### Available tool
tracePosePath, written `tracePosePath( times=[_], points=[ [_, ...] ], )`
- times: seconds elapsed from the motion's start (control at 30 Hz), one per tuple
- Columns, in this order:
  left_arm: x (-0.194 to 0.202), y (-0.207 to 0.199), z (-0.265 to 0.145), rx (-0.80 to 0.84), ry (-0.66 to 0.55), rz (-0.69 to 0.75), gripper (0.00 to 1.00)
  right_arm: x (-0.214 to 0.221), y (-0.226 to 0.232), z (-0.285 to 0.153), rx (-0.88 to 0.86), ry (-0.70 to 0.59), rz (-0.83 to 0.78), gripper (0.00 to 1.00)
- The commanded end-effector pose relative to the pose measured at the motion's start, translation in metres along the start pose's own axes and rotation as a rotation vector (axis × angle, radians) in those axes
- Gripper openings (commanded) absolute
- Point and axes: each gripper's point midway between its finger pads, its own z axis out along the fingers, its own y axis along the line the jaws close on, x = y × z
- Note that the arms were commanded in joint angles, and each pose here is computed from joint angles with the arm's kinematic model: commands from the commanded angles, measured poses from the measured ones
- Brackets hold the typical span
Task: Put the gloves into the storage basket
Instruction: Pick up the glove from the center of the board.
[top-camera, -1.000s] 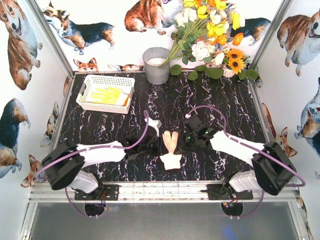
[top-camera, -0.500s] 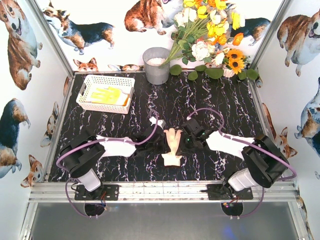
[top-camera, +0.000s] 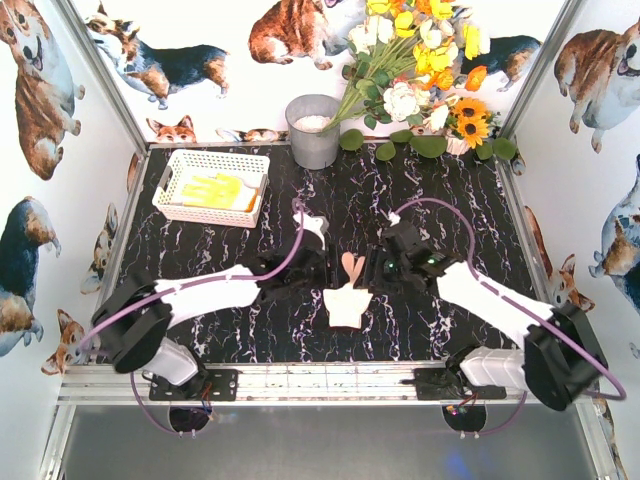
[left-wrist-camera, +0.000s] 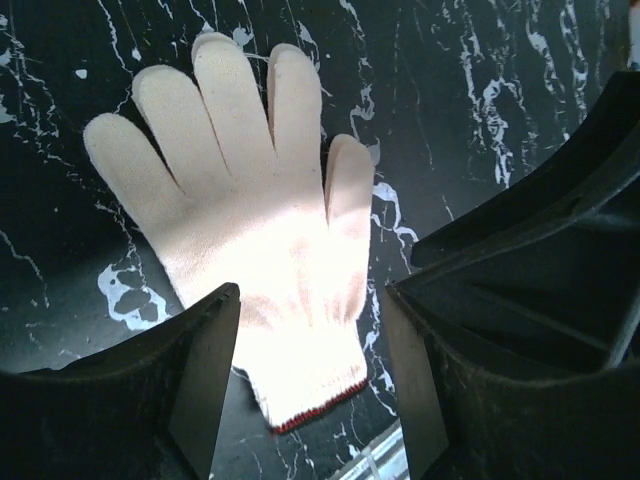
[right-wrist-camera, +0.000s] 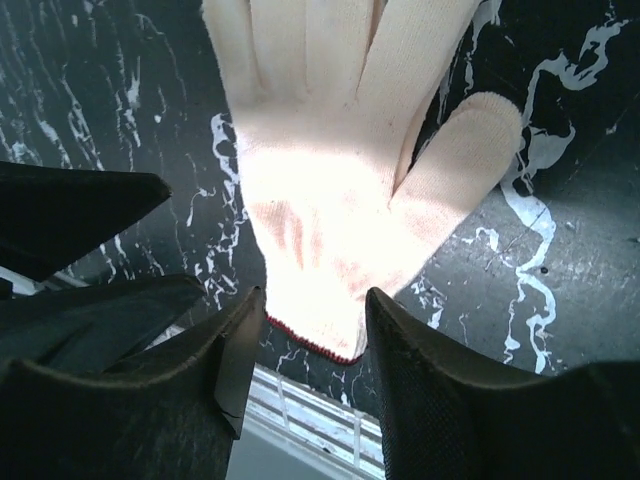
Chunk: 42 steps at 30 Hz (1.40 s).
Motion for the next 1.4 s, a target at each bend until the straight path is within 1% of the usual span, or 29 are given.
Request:
tracePosePath(
  times=[0.0,0.13,0.23,0.4,0.47,0.57,0.7,0.93,1.13,1.37],
  points=[
    [0.013,0.014,-0.016,-0.022,0.041,-0.048,0.55,0.007,0.002,-0.010,-0.043,0.002,0.060,0.49],
    [0.042,0.022,-0.018,0.028,0.102,-0.139,0.55,0.022,-0.001,-0.002,-0.101,0.013,0.150,0.52],
    [0.052,0.017,-0.014,0.101,0.126,-0.200,0.51,0.027,0.000,0.004,-0.143,0.015,0.183,0.54],
    [0.062,0.019,-0.003,0.113,0.153,-0.223,0.40,0.034,-0.012,0.016,-0.126,0.022,0.191,0.55],
    [0.065,0.023,0.001,0.100,0.160,-0.225,0.33,0.035,-0.019,0.022,-0.104,0.015,0.194,0.55],
    [0.072,0.031,0.005,0.072,0.174,-0.226,0.27,0.036,-0.027,0.029,-0.091,0.004,0.204,0.55],
    [0.080,0.040,0.010,0.051,0.186,-0.230,0.24,0.035,-0.033,0.036,-0.084,-0.010,0.209,0.55],
    [0.086,0.050,0.017,0.013,0.187,-0.240,0.18,0.031,-0.044,0.044,-0.061,-0.028,0.200,0.55],
    [0.090,0.053,0.020,-0.004,0.201,-0.248,0.12,0.044,-0.038,0.044,-0.112,0.033,0.230,0.55],
    [0.085,0.045,0.021,0.029,0.193,-0.260,0.11,0.060,-0.028,0.040,-0.188,0.108,0.253,0.55]
  ],
)
